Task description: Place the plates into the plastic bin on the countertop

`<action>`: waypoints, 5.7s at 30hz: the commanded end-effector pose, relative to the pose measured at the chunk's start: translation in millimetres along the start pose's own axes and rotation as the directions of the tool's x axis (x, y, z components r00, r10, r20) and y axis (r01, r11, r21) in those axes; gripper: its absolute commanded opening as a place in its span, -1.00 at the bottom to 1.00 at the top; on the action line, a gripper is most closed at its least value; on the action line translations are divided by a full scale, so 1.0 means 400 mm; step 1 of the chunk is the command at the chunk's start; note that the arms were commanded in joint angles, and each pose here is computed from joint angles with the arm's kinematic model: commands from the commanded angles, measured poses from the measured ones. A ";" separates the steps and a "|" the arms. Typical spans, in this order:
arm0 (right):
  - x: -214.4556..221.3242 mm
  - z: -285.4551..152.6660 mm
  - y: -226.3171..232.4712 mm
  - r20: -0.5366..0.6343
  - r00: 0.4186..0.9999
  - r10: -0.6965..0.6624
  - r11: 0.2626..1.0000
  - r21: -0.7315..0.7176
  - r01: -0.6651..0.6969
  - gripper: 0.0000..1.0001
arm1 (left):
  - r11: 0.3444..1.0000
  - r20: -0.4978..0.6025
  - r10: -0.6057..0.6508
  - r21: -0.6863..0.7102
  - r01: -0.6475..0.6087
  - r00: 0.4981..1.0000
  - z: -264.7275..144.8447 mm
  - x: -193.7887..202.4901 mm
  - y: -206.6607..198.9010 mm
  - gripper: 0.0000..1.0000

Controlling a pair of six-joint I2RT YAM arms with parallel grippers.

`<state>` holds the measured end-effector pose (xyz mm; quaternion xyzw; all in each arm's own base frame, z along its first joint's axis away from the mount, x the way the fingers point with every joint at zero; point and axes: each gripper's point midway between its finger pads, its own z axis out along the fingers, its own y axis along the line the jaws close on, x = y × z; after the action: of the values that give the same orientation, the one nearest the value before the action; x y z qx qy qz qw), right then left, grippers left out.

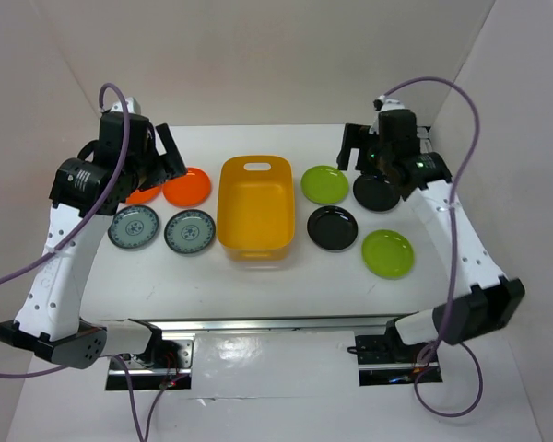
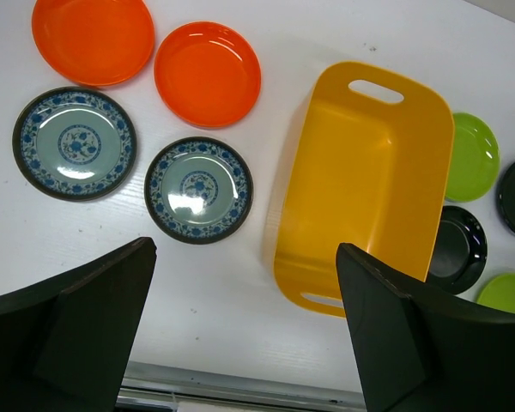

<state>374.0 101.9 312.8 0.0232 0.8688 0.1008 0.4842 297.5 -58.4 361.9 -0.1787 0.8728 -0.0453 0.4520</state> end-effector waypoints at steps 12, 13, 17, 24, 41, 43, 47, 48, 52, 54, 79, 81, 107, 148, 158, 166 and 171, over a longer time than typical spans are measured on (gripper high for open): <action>0.167 0.361 -0.082 -0.148 0.986 0.072 0.995 -0.053 -0.081 0.68 | 0.995 0.003 0.032 0.094 -0.032 0.999 -0.017 0.015 -0.043 1.00; 0.186 0.375 -0.082 -0.171 0.983 0.074 0.995 -0.056 -0.084 0.68 | 0.995 -0.003 0.044 0.090 -0.044 0.999 -0.009 0.018 -0.044 1.00; 0.210 0.459 -0.085 -0.204 0.978 0.034 0.996 -0.074 -0.050 0.68 | 0.993 -0.023 0.074 0.098 -0.072 0.997 0.003 0.033 -0.061 1.00; 0.166 0.558 -0.080 -0.159 0.983 -0.089 0.994 -0.079 0.077 0.71 | 0.991 -0.035 0.087 0.105 -0.083 0.996 0.017 0.041 -0.069 1.00; 0.220 0.704 -0.135 -0.232 0.960 -0.155 0.983 -0.133 0.126 0.74 | 0.988 -0.070 0.114 0.116 -0.105 0.991 0.029 0.077 -0.069 1.00; 0.218 0.710 -0.145 -0.230 0.960 -0.159 0.982 -0.138 0.129 0.74 | 0.986 -0.072 0.120 0.125 -0.111 0.990 0.026 0.081 -0.076 1.00; 0.242 0.722 -0.157 -0.249 0.955 -0.159 0.981 -0.149 0.125 0.74 | 0.986 -0.084 0.132 0.116 -0.122 0.988 0.028 0.094 -0.073 1.00; 0.252 0.729 -0.173 -0.259 0.954 -0.152 0.983 -0.140 0.118 0.74 | 0.986 -0.084 0.132 0.116 -0.122 0.988 0.028 0.094 -0.073 1.00; 0.277 0.733 -0.169 -0.279 0.949 -0.149 0.981 -0.159 0.108 0.72 | 0.986 -0.084 0.132 0.116 -0.122 0.988 0.028 0.094 -0.073 1.00; 0.316 0.738 -0.167 -0.305 0.941 -0.146 0.979 -0.179 0.094 0.72 | 0.986 -0.072 0.129 0.112 -0.120 0.989 0.025 0.085 -0.072 1.00; 0.452 0.731 -0.322 -0.449 0.893 -0.022 0.985 0.145 0.098 -1.00 | 0.991 -0.037 0.123 0.067 -0.120 0.992 0.016 0.060 -0.052 1.00; 0.400 0.722 -0.327 -0.413 0.911 -0.018 0.979 0.178 0.100 -1.00 | 0.991 -0.032 0.123 0.057 -0.121 0.992 0.016 0.057 -0.048 1.00; -0.195 0.260 0.083 0.177 0.984 -0.011 1.000 -0.002 0.012 -1.00 | 0.995 -0.100 -0.048 -0.092 0.038 0.994 0.091 0.050 0.052 1.00; 0.265 0.439 0.506 -0.067 0.950 -0.304 0.903 -0.338 0.265 0.68 | 0.824 -0.179 -0.497 -0.403 0.398 0.849 0.497 0.019 0.526 1.00; 0.043 0.197 0.639 0.164 0.944 -0.286 0.828 -0.454 0.330 1.00 | 0.753 -0.208 -0.619 -0.431 0.498 0.757 0.542 0.099 0.610 0.97; 0.008 -0.030 0.671 0.279 0.919 -0.278 0.670 -0.630 0.393 1.00 | 0.780 -0.256 -0.615 -0.336 0.528 0.746 0.677 0.119 0.632 0.91; 0.039 -0.070 0.634 0.265 0.921 -0.287 0.665 -0.636 0.390 1.00 | 0.790 -0.255 -0.603 -0.318 0.524 0.756 0.732 0.116 0.648 0.86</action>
<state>338.4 351.0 372.1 -0.2912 0.7271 0.3116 0.5380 414.5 178.3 78.2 -0.4973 0.8415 -0.0978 0.1872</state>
